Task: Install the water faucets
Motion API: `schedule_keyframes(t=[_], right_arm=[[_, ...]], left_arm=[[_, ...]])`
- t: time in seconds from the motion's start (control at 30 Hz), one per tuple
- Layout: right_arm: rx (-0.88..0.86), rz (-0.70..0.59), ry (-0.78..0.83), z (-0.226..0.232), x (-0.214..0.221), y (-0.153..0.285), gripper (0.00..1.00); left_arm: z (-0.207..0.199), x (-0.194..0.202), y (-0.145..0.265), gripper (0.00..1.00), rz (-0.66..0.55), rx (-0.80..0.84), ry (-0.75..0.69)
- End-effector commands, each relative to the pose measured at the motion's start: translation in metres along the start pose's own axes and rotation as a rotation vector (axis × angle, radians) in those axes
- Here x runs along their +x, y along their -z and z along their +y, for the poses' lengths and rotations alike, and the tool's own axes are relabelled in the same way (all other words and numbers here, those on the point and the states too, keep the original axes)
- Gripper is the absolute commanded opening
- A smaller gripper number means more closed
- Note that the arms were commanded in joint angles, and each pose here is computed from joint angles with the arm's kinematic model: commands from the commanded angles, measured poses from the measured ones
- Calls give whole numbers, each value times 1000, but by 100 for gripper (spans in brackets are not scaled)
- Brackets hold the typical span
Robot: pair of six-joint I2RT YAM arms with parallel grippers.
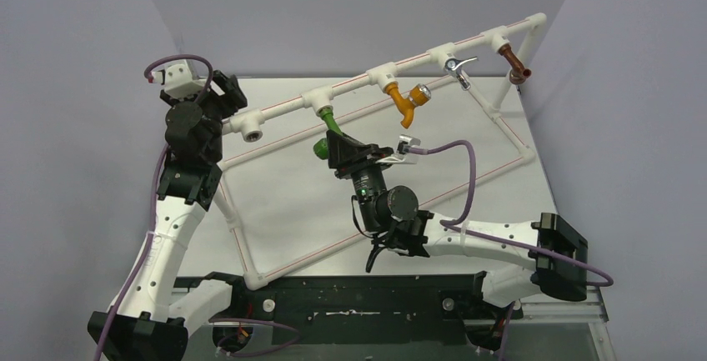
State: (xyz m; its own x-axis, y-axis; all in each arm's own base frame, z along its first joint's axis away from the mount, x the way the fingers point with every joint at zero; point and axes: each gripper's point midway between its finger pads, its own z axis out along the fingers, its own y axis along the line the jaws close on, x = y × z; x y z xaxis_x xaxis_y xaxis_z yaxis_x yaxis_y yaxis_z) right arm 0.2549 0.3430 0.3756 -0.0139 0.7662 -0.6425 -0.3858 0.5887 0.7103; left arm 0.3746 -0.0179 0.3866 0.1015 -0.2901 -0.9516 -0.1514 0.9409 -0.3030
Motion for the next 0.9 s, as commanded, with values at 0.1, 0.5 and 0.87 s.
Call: schedule_keyframes(t=[0.1, 0.5, 0.87], right_arm=[[71, -128, -608, 2, -59, -12, 0], [104, -80, -871, 6, -60, -21, 0], [163, -32, -809, -2, -47, -18, 12]], left_arm=[[34, 109, 18, 69, 364, -65, -157], [34, 110, 18, 69, 365, -66, -158], [35, 111, 18, 69, 366, -70, -161]])
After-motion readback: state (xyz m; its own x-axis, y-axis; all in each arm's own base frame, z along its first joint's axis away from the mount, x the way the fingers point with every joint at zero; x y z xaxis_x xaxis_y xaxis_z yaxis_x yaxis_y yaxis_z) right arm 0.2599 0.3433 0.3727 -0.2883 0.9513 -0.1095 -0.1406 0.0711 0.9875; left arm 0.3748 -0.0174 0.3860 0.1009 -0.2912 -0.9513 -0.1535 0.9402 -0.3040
